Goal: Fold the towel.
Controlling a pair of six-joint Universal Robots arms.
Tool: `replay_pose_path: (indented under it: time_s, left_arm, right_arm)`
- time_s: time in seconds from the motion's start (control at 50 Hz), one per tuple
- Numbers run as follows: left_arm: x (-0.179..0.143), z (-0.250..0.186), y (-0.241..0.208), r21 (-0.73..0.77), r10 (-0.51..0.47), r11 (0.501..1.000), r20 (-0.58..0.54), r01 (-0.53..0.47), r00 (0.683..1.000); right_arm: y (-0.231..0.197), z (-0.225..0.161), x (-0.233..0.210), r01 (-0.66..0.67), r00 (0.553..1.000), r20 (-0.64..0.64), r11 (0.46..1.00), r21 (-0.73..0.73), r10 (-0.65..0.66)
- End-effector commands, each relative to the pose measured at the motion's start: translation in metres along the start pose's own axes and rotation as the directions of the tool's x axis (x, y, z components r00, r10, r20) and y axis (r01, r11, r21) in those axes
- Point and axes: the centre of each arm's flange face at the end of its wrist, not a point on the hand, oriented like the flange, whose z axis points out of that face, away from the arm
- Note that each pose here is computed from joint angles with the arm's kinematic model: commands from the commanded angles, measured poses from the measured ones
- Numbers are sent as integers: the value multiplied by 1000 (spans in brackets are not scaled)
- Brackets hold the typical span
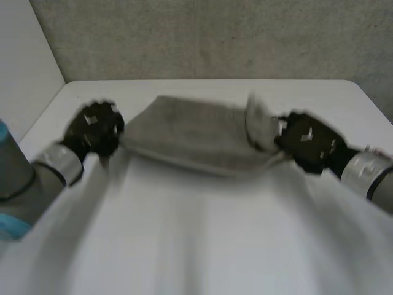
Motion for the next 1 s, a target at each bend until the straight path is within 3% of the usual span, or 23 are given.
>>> replay_pose_path:
  time_s: [0.02, 0.3, 0.46, 0.64, 0.76, 1.0]
  left_arm:
    - [17, -8, 40, -120, 29, 992, -57, -36, 998]
    - [20, -21, 15, -80, 46, 995, -55, -51, 997]
    - [27, -21, 19, -90, 47, 995, -75, -54, 996]
    - [27, -2, 53, -163, 66, 983, -99, -82, 993]
    - [20, 10, 49, -130, 143, 979, -92, -154, 985]
    - [11, 39, 46, -88, 170, 981, -70, -175, 983]
  right_arm:
    - [33, -5, -33, -36, 996, 80, 994, -106, 44]
    - [17, -24, -16, -72, 996, 36, 984, -162, 79]
    - [19, -23, -20, -155, 986, 33, 973, -174, 163]
    - [24, -7, -15, -214, 976, 0, 966, -147, 216]
    - [20, 3, -8, -221, 975, -24, 967, -124, 220]
    - [24, 33, -9, -264, 964, -53, 954, -144, 259]
